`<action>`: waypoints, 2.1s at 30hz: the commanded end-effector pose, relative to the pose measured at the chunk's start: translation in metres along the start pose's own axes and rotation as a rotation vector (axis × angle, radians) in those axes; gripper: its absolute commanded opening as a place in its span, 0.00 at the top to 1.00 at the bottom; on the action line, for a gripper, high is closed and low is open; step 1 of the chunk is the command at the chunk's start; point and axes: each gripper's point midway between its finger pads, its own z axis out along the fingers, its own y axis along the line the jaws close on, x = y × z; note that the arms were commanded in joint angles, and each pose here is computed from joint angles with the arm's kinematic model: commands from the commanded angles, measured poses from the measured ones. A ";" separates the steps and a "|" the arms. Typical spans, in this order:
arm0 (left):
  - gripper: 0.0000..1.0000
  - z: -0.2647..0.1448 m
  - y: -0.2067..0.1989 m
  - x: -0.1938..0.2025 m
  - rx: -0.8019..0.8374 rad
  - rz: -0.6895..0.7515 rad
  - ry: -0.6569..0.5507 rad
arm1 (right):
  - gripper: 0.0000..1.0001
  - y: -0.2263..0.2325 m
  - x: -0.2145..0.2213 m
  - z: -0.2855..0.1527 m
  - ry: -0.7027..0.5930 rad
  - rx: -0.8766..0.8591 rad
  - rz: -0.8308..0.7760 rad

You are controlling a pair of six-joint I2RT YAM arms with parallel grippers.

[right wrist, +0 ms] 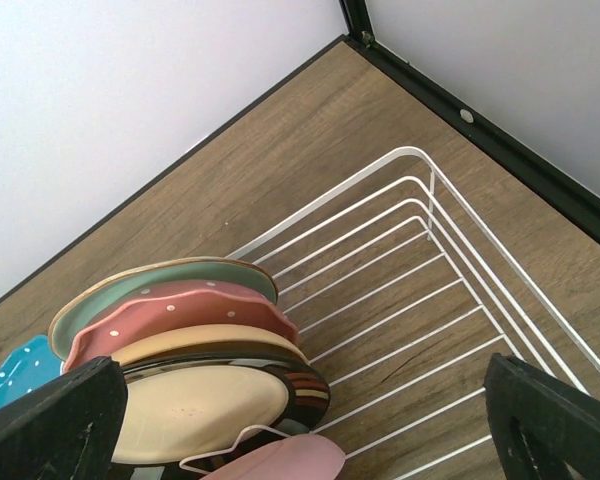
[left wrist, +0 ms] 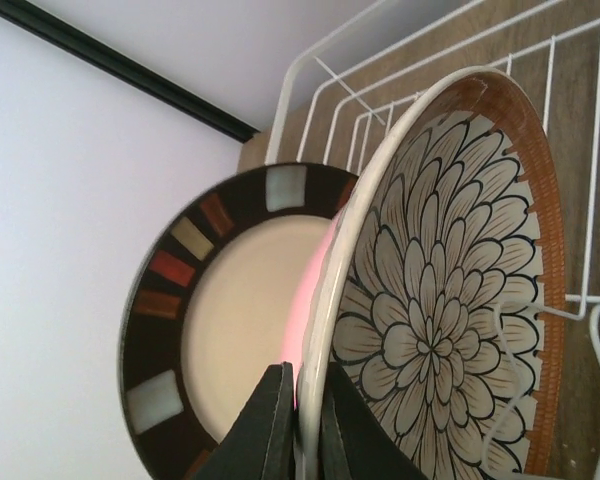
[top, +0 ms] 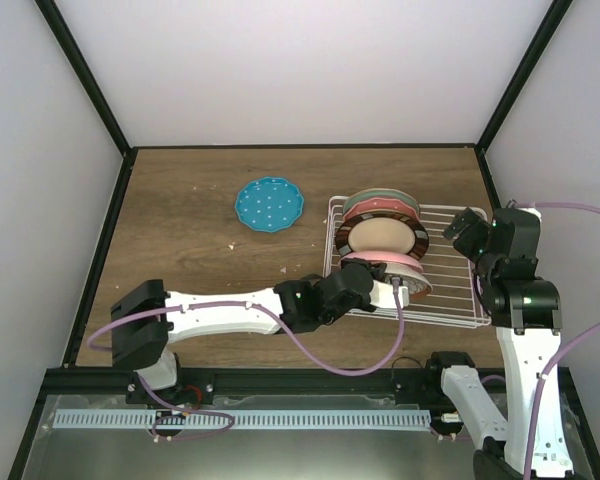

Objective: Unload the plates from the dish rack

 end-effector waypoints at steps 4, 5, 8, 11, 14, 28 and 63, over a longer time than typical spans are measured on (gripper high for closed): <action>0.96 -0.057 0.085 -0.083 -0.213 -0.141 -0.301 | 0.00 -0.001 0.005 0.001 0.017 -0.005 0.032; 0.96 -0.057 0.085 -0.082 -0.214 -0.138 -0.299 | 0.00 -0.001 0.006 0.001 0.019 -0.005 0.034; 0.96 -0.058 0.085 -0.082 -0.222 -0.127 -0.298 | 0.00 -0.003 0.010 0.002 0.026 -0.003 0.038; 0.96 -0.063 0.091 -0.084 -0.241 -0.124 -0.308 | 0.00 -0.004 0.011 0.001 0.028 -0.002 0.040; 0.96 -0.072 0.102 -0.088 -0.270 -0.128 -0.326 | 0.00 -0.004 0.013 0.003 0.033 -0.001 0.038; 0.96 -0.132 0.159 -0.104 -0.359 -0.185 -0.408 | 0.00 0.004 -0.009 0.000 -0.038 -0.022 0.038; 0.96 -0.223 0.335 0.438 -0.794 -1.533 0.351 | 0.00 0.027 -0.033 0.056 -0.047 0.005 -0.033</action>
